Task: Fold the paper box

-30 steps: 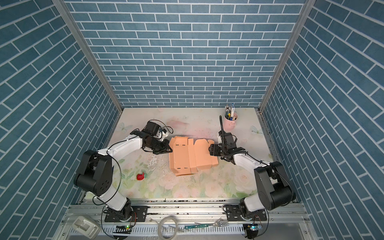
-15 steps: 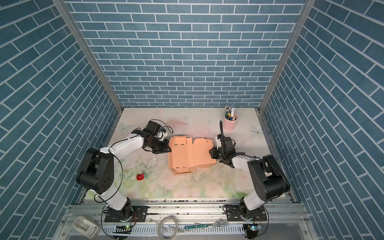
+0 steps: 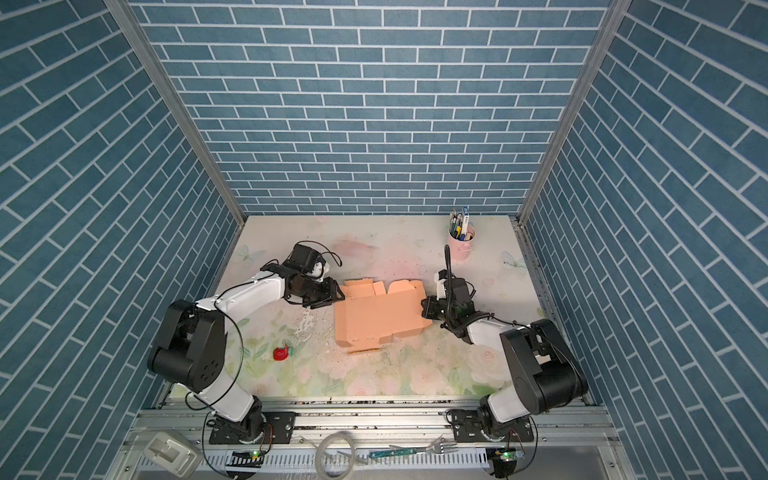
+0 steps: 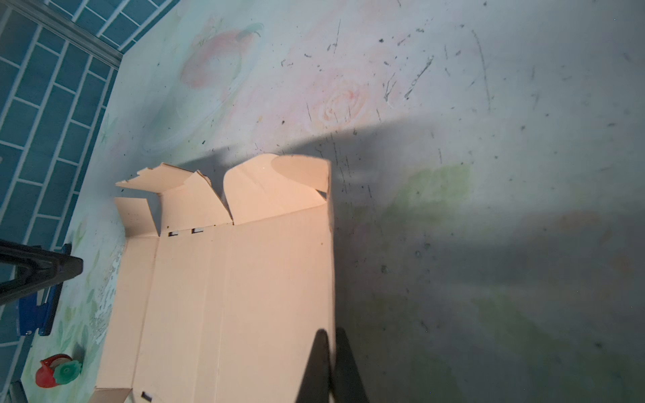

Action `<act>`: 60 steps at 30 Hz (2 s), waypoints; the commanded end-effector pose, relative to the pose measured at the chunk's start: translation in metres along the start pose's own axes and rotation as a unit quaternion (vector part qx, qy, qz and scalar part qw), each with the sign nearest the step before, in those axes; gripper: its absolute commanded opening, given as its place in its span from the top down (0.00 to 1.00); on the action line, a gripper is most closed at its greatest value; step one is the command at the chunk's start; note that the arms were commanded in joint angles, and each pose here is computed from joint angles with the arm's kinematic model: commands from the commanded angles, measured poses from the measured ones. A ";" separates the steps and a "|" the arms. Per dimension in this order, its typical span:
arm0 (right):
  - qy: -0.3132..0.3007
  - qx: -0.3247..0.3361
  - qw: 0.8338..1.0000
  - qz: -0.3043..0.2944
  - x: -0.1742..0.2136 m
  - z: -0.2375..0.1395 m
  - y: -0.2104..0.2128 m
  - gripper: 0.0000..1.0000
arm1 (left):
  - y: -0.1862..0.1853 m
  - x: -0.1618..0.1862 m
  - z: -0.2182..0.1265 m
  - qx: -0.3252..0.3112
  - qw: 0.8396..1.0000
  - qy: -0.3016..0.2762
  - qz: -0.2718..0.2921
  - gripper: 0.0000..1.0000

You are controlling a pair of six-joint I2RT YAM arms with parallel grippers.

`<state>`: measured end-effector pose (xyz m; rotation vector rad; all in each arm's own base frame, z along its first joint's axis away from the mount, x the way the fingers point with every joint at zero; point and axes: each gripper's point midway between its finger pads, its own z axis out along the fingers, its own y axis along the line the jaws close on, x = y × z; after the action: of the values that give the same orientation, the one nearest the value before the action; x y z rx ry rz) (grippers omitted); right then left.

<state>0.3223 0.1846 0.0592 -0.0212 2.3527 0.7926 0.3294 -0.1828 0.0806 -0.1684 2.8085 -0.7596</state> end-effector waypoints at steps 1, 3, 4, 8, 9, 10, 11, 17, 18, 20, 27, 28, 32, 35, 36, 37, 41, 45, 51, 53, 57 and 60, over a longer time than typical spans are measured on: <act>-0.036 0.006 0.999 0.031 -0.012 -0.009 0.000 1.00 | 0.005 -0.009 -0.007 -0.001 0.999 -0.041 -0.026 0.43; -0.045 0.012 0.998 0.044 -0.013 -0.012 -0.002 1.00 | 0.009 -0.007 -0.008 -0.006 0.998 -0.049 -0.035 0.42; -0.048 0.015 0.997 0.050 -0.013 -0.013 -0.004 1.00 | 0.011 -0.007 -0.009 -0.007 0.998 -0.053 -0.040 0.42; -0.061 0.025 0.995 0.079 -0.013 -0.018 -0.009 1.00 | 0.016 -0.003 -0.006 0.000 0.996 -0.068 -0.064 0.41; -0.064 0.026 0.994 0.086 -0.012 -0.019 -0.010 1.00 | 0.015 -0.003 -0.005 0.007 0.995 -0.073 -0.069 0.41; -0.065 0.028 0.993 0.094 -0.012 -0.020 -0.011 1.00 | 0.015 -0.002 -0.002 0.015 0.994 -0.074 -0.077 0.41; -0.067 0.027 0.992 0.102 -0.011 -0.021 -0.012 1.00 | 0.015 -0.003 0.000 0.022 0.993 -0.077 -0.082 0.41; -0.068 0.038 0.988 0.131 -0.004 -0.024 -0.018 1.00 | 0.007 -0.007 0.012 0.056 0.991 -0.090 -0.083 0.41; -0.067 0.038 0.988 0.131 -0.003 -0.024 -0.018 1.00 | 0.005 -0.007 0.014 0.059 0.991 -0.089 -0.078 0.41; -0.065 0.039 0.988 0.135 -0.001 -0.024 -0.019 1.00 | 0.004 -0.006 0.021 0.058 0.993 -0.083 -0.068 0.42; -0.067 0.033 0.987 0.142 -0.004 -0.023 -0.016 1.00 | -0.001 -0.004 0.040 0.056 0.995 -0.065 -0.049 0.53; -0.066 0.033 0.987 0.143 -0.004 -0.023 -0.016 1.00 | -0.002 -0.005 0.042 0.052 0.996 -0.065 -0.045 0.55; -0.065 0.028 0.987 0.143 -0.005 -0.023 -0.013 1.00 | -0.005 -0.007 0.048 0.039 0.997 -0.061 -0.026 0.61; -0.067 0.024 0.987 0.146 -0.006 -0.023 -0.012 1.00 | -0.006 -0.007 0.054 0.034 0.998 -0.057 -0.018 0.66; -0.068 0.023 0.987 0.147 -0.007 -0.024 -0.011 1.00 | -0.007 -0.007 0.055 0.036 0.998 -0.057 -0.017 0.68; -0.070 0.021 0.986 0.148 -0.008 -0.025 -0.010 1.00 | -0.007 -0.007 0.057 0.036 0.998 -0.058 -0.014 0.70; -0.077 0.019 0.985 0.151 -0.011 -0.027 -0.009 1.00 | -0.011 -0.011 0.062 0.036 0.997 -0.062 -0.005 0.77; -0.082 0.018 0.984 0.157 -0.014 -0.028 -0.007 1.00 | -0.017 -0.012 0.067 0.035 0.997 -0.064 0.005 0.79; -0.082 0.010 0.983 0.162 -0.013 -0.030 -0.005 1.00 | -0.014 -0.009 0.065 0.024 0.997 -0.067 0.013 0.77; -0.081 0.009 0.983 0.162 -0.012 -0.030 -0.005 1.00 | -0.015 -0.007 0.065 0.029 0.997 -0.066 0.016 0.78; -0.082 0.006 0.983 0.163 -0.011 -0.030 -0.004 1.00 | -0.020 -0.006 0.065 0.046 0.997 -0.065 0.019 0.85; -0.084 0.006 0.983 0.163 -0.012 -0.031 -0.004 1.00 | -0.022 -0.005 0.065 0.046 0.997 -0.065 0.025 0.91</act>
<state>0.3142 0.1609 0.0748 0.4067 2.2651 0.8651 0.3546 -0.2288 0.0344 -0.1639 2.6521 -0.8203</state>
